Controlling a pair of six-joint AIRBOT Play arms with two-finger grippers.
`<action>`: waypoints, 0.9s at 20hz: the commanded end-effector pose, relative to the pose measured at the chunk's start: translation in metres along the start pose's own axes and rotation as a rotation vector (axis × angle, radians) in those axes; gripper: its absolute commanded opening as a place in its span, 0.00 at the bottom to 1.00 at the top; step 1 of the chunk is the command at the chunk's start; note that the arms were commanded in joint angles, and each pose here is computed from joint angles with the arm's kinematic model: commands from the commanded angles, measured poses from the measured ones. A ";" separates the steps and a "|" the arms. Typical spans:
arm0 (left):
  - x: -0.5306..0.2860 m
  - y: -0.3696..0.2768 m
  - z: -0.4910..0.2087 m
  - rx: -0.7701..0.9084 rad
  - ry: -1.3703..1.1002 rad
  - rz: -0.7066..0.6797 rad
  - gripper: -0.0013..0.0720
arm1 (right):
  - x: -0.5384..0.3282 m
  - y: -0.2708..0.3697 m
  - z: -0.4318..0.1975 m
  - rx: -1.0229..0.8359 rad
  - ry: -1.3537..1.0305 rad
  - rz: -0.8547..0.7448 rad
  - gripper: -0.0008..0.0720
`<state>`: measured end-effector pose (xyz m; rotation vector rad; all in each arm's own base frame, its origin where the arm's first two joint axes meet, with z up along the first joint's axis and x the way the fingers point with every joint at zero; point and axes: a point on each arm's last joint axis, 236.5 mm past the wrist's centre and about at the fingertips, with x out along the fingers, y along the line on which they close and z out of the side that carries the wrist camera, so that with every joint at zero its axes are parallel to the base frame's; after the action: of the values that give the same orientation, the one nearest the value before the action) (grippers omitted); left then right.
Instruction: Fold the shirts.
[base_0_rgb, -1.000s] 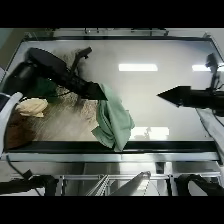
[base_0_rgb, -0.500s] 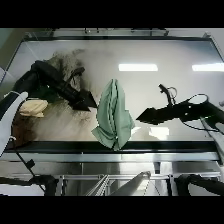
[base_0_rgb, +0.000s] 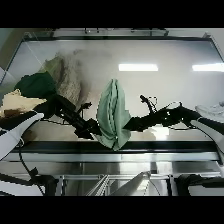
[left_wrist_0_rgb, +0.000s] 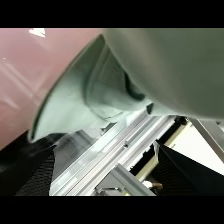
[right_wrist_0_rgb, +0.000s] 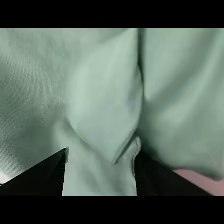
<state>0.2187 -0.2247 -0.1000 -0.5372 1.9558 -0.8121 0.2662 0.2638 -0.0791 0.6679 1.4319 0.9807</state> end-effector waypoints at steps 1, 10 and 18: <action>0.017 0.009 0.012 0.010 0.005 0.043 0.70 | 0.005 0.007 0.003 0.000 -0.014 0.033 0.61; -0.013 -0.017 0.071 0.159 -0.190 0.096 0.05 | 0.002 0.030 0.011 -0.024 -0.050 0.126 0.04; -0.070 -0.001 0.062 0.118 -0.388 0.096 0.56 | 0.001 0.032 0.014 -0.035 -0.063 0.130 0.04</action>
<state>0.3045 -0.2203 -0.0829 -0.4470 1.5887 -0.7470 0.2746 0.2820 -0.0517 0.7657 1.3314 1.0727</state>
